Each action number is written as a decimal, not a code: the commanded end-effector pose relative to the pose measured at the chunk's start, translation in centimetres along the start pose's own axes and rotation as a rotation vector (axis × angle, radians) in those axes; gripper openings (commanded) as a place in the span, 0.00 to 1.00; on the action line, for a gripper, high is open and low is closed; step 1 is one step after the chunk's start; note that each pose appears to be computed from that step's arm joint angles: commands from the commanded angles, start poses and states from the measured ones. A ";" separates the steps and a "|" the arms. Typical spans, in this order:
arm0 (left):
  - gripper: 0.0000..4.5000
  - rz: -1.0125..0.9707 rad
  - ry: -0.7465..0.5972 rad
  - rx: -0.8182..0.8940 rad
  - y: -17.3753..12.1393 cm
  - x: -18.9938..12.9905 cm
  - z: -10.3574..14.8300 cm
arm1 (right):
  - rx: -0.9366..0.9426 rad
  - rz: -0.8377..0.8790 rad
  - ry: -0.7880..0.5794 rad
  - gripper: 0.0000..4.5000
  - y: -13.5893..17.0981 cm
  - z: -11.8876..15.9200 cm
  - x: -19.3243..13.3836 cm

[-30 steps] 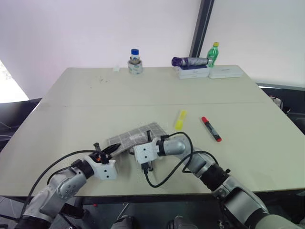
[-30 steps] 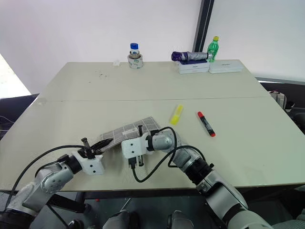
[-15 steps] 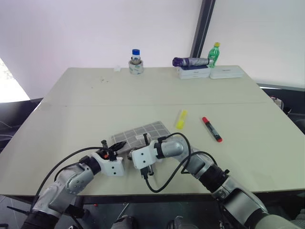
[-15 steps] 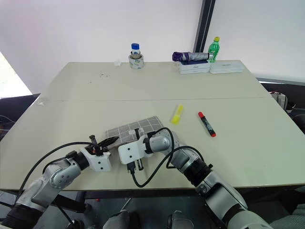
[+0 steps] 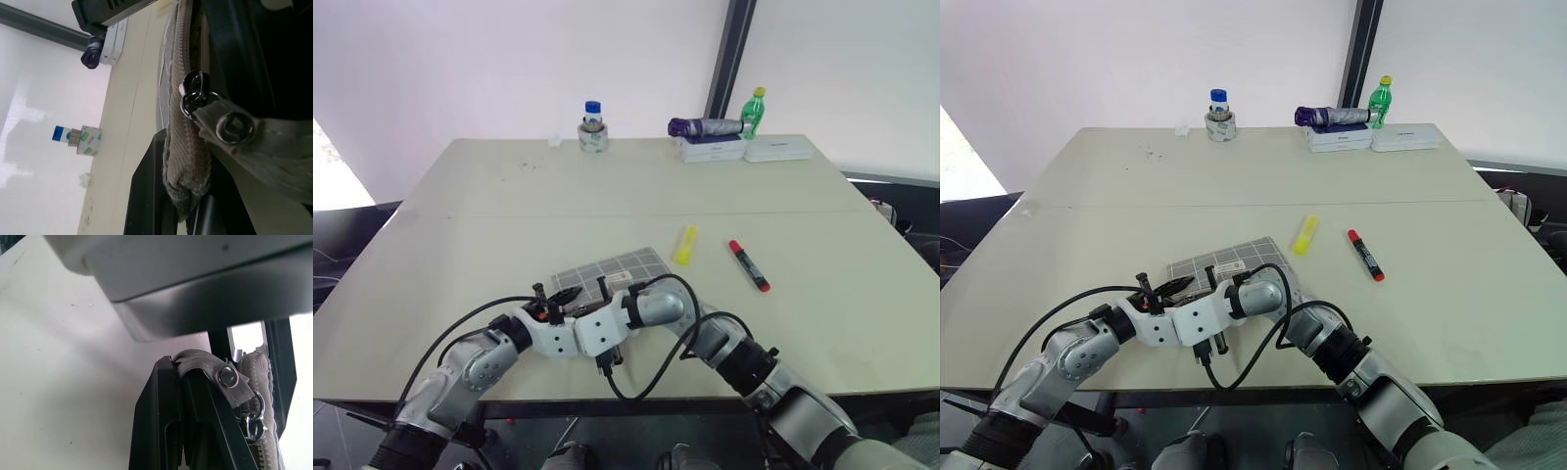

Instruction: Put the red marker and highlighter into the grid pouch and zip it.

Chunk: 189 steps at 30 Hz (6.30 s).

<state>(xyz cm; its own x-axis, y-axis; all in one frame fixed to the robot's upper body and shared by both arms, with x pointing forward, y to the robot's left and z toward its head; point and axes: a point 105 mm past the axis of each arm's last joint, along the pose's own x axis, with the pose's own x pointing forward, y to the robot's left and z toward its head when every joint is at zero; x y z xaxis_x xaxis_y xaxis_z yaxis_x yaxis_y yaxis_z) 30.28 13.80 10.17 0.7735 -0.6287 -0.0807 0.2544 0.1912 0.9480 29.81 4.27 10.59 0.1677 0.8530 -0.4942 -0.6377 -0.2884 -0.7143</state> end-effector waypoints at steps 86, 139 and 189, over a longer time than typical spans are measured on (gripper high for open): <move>0.00 0.292 0.116 -0.396 4.4 -2.6 -4.9 | 0.678 -0.815 -0.102 0.20 -6.7 -6.6 -15.9; 0.00 0.054 -0.073 -0.182 3.5 -0.6 -0.7 | 0.021 -0.351 0.118 0.52 -3.8 -4.9 -7.9; 0.00 0.156 0.039 -0.270 3.8 -0.3 -3.2 | 1.142 -1.016 0.274 0.12 1.7 -15.7 -22.4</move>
<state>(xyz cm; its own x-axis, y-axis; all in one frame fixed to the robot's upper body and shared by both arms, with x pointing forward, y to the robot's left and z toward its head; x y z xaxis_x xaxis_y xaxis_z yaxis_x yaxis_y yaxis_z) 33.02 17.33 11.95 0.8449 -0.5349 0.0057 0.2976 0.4789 0.8259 36.81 -23.93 9.93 0.9195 0.2354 -0.3147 -0.2783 0.9554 -0.0985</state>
